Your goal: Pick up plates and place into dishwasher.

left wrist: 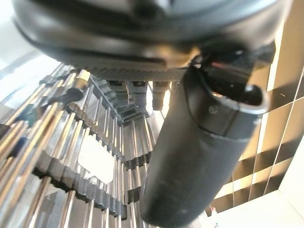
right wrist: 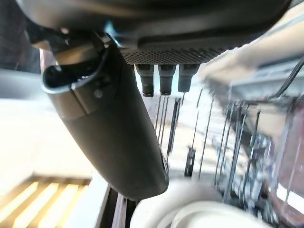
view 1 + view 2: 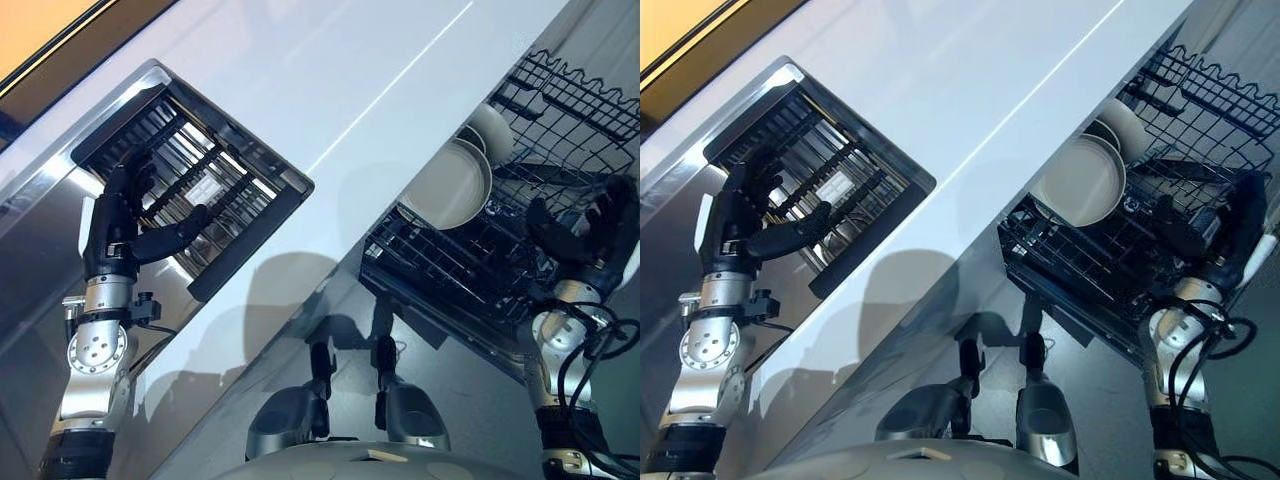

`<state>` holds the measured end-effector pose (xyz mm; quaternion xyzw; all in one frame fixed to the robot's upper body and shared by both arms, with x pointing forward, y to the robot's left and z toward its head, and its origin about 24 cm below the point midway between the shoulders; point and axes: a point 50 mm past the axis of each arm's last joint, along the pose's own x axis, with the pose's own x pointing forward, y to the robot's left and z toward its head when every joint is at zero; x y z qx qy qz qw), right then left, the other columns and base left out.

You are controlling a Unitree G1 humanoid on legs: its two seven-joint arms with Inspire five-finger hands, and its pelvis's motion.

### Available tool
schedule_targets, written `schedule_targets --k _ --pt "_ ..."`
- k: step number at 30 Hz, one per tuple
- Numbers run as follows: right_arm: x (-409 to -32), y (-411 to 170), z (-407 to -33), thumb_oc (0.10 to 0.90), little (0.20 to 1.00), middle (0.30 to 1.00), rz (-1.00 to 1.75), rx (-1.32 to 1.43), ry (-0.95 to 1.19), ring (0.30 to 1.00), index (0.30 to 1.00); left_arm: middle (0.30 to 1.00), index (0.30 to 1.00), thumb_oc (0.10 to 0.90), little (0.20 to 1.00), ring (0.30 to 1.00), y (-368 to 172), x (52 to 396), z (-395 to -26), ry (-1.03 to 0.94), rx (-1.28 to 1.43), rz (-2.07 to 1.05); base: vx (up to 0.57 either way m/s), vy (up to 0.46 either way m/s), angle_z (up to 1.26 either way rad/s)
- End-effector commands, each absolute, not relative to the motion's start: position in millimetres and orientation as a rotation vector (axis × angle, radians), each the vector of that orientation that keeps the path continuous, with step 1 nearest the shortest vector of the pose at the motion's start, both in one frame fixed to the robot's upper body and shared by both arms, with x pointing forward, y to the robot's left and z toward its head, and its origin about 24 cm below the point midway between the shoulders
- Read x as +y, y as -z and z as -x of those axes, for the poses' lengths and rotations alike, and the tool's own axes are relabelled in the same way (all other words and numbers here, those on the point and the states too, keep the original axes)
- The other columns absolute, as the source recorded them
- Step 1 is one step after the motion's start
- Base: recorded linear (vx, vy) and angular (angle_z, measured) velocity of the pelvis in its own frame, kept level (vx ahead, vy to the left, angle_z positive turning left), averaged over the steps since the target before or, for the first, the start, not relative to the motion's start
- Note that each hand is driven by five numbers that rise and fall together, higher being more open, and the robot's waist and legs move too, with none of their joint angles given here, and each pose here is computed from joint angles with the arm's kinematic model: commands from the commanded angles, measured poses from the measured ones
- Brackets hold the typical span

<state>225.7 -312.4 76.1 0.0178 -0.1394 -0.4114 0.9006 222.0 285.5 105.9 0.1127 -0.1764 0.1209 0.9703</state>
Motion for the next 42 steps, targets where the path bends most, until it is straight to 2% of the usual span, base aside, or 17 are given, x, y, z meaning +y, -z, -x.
schedule_targets --k 1,5,16,23,29,38,42 --pt "-319 -108 -228 0.800 0.900 0.900 -0.115 -0.496 0.827 0.900 0.900 0.900 0.900 0.800 0.900 0.900 -133 288 -235 -0.264 -0.538 -0.201 0.01 -0.074 -0.15" --pt "-335 -101 -241 0.800 0.900 0.900 -0.038 -0.380 0.840 0.900 0.900 0.900 0.900 0.800 0.900 0.900 -138 285 -245 -0.248 -0.537 -0.207 0.01 -0.091 -0.03" --pt "-354 -102 -292 0.800 0.900 0.900 -0.103 -0.135 0.781 0.900 0.900 0.900 0.900 0.800 0.900 0.900 -177 276 -273 -0.191 -0.635 -0.252 -0.07 -0.101 0.06" --pt "-341 -112 -317 0.800 0.900 0.900 -0.344 -0.130 0.488 0.900 0.900 0.900 0.900 0.800 0.900 0.900 -192 276 -278 -0.171 -0.662 -0.261 0.00 -0.032 0.08" --pt "-291 -146 -337 0.800 0.900 0.900 -0.512 -0.335 0.049 0.900 0.900 0.900 0.900 0.800 0.900 0.900 -193 279 -275 -0.162 -0.668 -0.273 0.00 -0.010 0.02" --pt "-169 -213 -347 0.800 0.900 0.900 -0.640 -0.498 -0.647 0.900 0.900 0.900 0.900 0.800 0.900 0.900 -182 276 -277 -0.147 -0.643 -0.249 0.05 0.017 0.02" --pt "-137 -226 -340 0.800 0.900 0.900 -0.682 -0.512 -0.769 0.900 0.900 0.900 0.900 0.800 0.900 0.900 -174 274 -276 -0.131 -0.626 -0.235 0.07 0.039 0.16"
